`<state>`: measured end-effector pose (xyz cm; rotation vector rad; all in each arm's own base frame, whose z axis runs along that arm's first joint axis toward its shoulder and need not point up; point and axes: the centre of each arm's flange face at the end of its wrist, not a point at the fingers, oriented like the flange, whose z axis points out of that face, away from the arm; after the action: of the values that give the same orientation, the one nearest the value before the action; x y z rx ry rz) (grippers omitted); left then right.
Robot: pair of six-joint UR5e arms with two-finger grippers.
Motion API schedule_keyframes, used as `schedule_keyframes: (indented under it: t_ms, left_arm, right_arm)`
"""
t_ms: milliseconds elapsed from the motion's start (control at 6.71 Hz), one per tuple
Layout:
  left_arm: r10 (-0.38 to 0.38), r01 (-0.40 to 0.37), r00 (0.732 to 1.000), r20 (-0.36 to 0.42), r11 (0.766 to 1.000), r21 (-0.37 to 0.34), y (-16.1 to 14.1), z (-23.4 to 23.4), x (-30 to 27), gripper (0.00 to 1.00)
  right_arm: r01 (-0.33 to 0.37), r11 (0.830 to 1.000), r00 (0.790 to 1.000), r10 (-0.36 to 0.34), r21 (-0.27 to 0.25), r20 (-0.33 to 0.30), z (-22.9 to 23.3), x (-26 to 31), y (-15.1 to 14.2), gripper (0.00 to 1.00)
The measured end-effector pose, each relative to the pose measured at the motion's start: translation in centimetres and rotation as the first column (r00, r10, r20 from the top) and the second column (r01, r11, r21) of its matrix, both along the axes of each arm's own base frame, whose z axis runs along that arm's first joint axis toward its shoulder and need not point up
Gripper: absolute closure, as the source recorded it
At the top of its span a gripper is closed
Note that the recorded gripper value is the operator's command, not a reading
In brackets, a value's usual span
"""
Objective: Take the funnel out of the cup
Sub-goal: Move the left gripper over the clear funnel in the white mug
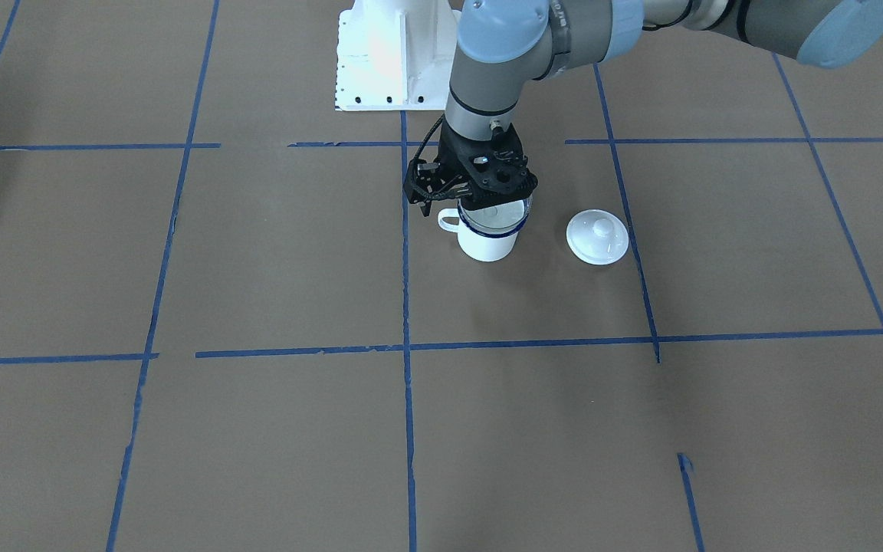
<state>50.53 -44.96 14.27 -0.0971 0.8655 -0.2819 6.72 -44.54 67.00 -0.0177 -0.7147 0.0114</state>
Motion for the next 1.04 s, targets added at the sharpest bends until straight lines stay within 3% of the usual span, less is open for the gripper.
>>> schedule_keyframes:
  t_ms: [149, 298, 894, 1043]
  left_arm:
    - [0.01, -0.01, 1.0, 0.022, 1.0, -0.007, 0.4, 0.8, 1.2, 0.35]
    - [0.018, -0.017, 0.999, 0.032, 1.0, -0.008, 0.6, 1.3, 1.6, 0.43]
    - [0.025, -0.024, 0.998, 0.051, 1.0, -0.016, 0.7, 2.7, 1.8, 0.43]
    - [0.025, -0.024, 0.998, 0.056, 1.0, -0.019, 0.7, 3.1, 1.8, 0.82]
  right_arm:
    - [0.0, 1.0, 1.0, 0.0, 0.0, 0.0, 0.0, 0.0, 0.0, 0.0]
    - [0.0, 1.0, 1.0, 0.0, 0.0, 0.0, 0.0, 0.0, 0.0, 0.0]
    - [0.0, 1.0, 1.0, 0.0, 0.0, 0.0, 0.0, 0.0, 0.0, 0.0]
    - [0.0, 1.0, 1.0, 0.0, 0.0, 0.0, 0.0, 0.0, 0.0, 0.0]
